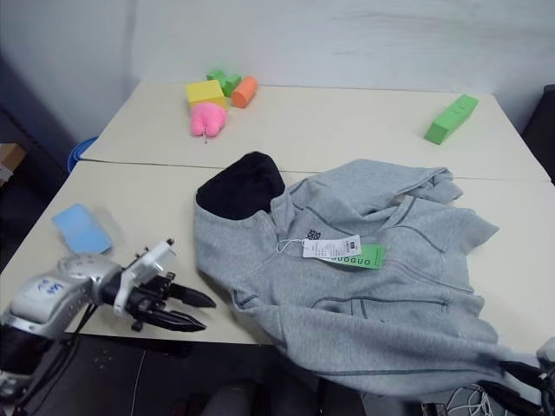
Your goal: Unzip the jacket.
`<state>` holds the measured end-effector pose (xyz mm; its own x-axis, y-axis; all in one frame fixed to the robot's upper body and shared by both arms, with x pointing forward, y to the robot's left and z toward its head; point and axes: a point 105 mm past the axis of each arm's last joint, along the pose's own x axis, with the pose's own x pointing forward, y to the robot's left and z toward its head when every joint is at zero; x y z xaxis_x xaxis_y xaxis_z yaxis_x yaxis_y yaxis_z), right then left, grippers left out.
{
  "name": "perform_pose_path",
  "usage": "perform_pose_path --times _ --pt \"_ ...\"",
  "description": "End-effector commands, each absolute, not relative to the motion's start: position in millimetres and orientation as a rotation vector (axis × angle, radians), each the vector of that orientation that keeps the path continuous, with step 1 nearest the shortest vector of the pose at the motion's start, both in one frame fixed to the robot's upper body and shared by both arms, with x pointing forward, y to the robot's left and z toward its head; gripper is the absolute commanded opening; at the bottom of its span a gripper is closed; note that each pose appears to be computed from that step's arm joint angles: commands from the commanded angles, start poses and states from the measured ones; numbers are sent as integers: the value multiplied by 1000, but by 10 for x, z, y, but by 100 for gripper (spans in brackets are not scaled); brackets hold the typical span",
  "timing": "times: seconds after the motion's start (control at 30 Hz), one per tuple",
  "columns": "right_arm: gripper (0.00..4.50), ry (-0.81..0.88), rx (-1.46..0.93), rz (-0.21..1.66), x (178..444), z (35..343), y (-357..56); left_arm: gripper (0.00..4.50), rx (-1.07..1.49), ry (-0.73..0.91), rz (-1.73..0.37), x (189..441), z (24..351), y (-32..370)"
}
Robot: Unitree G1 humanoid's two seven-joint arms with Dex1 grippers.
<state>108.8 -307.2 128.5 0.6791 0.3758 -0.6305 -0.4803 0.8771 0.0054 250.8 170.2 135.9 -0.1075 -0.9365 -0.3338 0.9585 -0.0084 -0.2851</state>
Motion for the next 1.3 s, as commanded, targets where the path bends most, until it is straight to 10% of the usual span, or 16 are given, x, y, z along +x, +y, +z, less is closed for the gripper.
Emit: perform_pose_path --times 0.03,0.6,1.1,1.3 --pt "414 496 -186 514 1223 1572 -2901 384 258 273 -1545 2822 1569 1703" --pt "450 158 -417 515 1559 1762 -2555 448 613 -183 -1594 3177 1863 1150" --pt "450 111 -721 712 2730 1492 -1523 448 623 -201 -1564 3409 1789 477" --pt "450 116 -890 678 3042 1383 -1393 448 691 40 -1623 3514 1429 610"
